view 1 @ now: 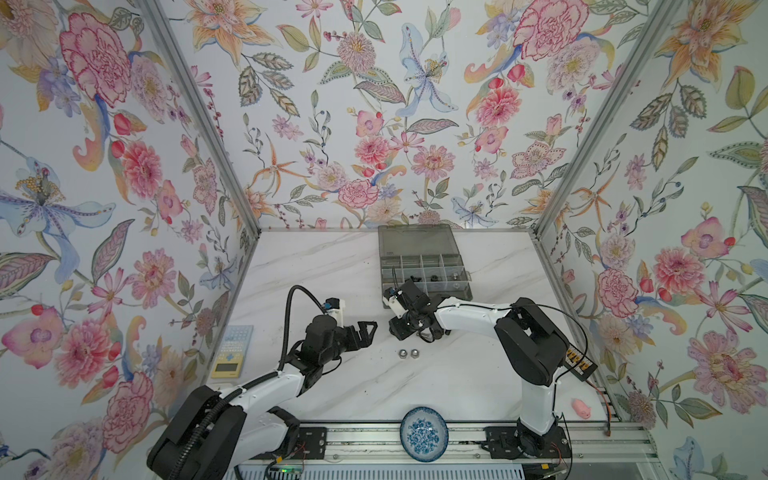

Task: Sort the screws and nuts into containers
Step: 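Close the right gripper on a silver hex nut, then carry the silver hex nut with the right gripper over the box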

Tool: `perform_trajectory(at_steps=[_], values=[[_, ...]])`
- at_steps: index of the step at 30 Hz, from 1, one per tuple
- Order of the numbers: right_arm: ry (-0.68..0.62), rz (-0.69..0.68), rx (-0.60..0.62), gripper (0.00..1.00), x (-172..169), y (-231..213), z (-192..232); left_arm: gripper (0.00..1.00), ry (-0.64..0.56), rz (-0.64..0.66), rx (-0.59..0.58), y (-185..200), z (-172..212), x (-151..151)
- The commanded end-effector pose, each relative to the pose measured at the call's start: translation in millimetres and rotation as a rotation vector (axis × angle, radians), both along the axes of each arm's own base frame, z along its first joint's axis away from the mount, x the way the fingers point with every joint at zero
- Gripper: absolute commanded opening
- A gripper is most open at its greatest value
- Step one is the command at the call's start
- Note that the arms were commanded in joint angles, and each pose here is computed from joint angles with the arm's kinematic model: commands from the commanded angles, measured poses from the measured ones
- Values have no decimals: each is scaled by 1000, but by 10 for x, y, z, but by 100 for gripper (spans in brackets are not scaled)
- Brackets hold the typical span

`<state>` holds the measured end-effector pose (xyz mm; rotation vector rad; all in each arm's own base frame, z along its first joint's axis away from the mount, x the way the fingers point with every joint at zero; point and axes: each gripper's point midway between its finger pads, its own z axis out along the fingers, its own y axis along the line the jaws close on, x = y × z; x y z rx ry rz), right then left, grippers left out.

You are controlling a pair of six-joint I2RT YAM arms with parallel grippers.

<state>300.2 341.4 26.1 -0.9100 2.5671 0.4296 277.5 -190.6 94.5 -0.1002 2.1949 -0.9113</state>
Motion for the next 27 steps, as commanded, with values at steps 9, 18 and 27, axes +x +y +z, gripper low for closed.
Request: perform_trajectory(at_steps=[9,18,27], values=[[28,27,-76,35,-128,-78,-165,99,1,16,-1,52,-6,9],[41,22,-91,22,-148,-94,-246,99,0,18,-4,56,1,3],[12,18,-2,6,-95,-49,67,100,-2,16,-6,55,7,-1]])
